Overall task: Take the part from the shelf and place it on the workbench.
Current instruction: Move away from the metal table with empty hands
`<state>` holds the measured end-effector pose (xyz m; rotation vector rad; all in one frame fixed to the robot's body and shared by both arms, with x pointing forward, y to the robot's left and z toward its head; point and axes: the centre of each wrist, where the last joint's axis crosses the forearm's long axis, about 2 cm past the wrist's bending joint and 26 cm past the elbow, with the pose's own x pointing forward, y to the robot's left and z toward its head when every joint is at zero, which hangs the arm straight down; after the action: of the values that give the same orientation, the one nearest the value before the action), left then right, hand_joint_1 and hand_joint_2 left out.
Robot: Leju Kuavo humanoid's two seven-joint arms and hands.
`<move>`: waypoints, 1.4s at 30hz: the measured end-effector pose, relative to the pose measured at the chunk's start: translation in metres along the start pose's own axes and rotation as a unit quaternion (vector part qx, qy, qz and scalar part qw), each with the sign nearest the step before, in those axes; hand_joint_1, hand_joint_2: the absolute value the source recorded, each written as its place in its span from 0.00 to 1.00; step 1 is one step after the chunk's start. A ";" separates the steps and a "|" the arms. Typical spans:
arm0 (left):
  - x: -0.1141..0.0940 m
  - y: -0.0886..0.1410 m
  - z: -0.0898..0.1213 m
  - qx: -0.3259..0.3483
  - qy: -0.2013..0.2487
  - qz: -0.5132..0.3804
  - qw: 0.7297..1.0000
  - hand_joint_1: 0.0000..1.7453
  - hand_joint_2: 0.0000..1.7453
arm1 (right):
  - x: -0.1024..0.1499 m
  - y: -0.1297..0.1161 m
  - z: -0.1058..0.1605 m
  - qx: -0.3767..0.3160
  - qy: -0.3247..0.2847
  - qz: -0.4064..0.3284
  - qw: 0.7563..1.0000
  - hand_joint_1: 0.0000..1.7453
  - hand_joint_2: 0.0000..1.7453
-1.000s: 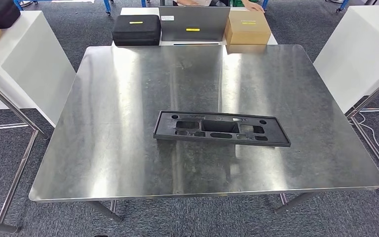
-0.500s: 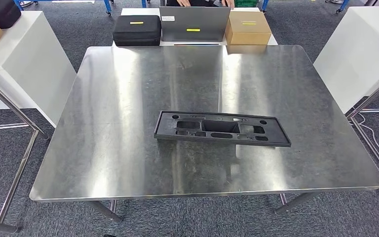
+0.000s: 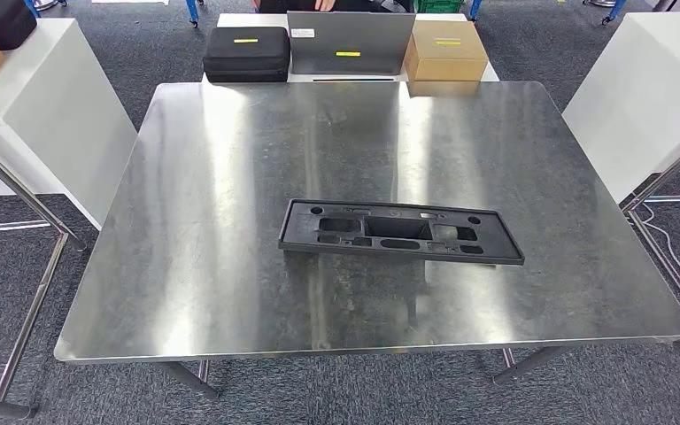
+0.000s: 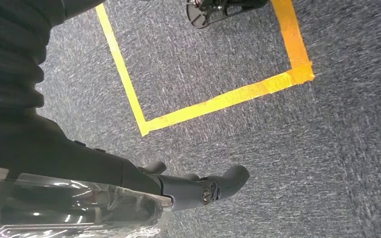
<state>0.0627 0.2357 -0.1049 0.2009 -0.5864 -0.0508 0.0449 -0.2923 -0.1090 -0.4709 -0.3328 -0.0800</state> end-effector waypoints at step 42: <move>0.000 0.005 -0.001 0.045 -0.034 -0.036 0.998 0.00 0.00 | 0.003 0.007 0.003 0.006 -0.004 -0.013 1.000 0.00 1.00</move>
<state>0.0627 0.2412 -0.1047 0.3080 -0.6498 -0.1018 0.0483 -0.2853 -0.1086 -0.4549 -0.3463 -0.1011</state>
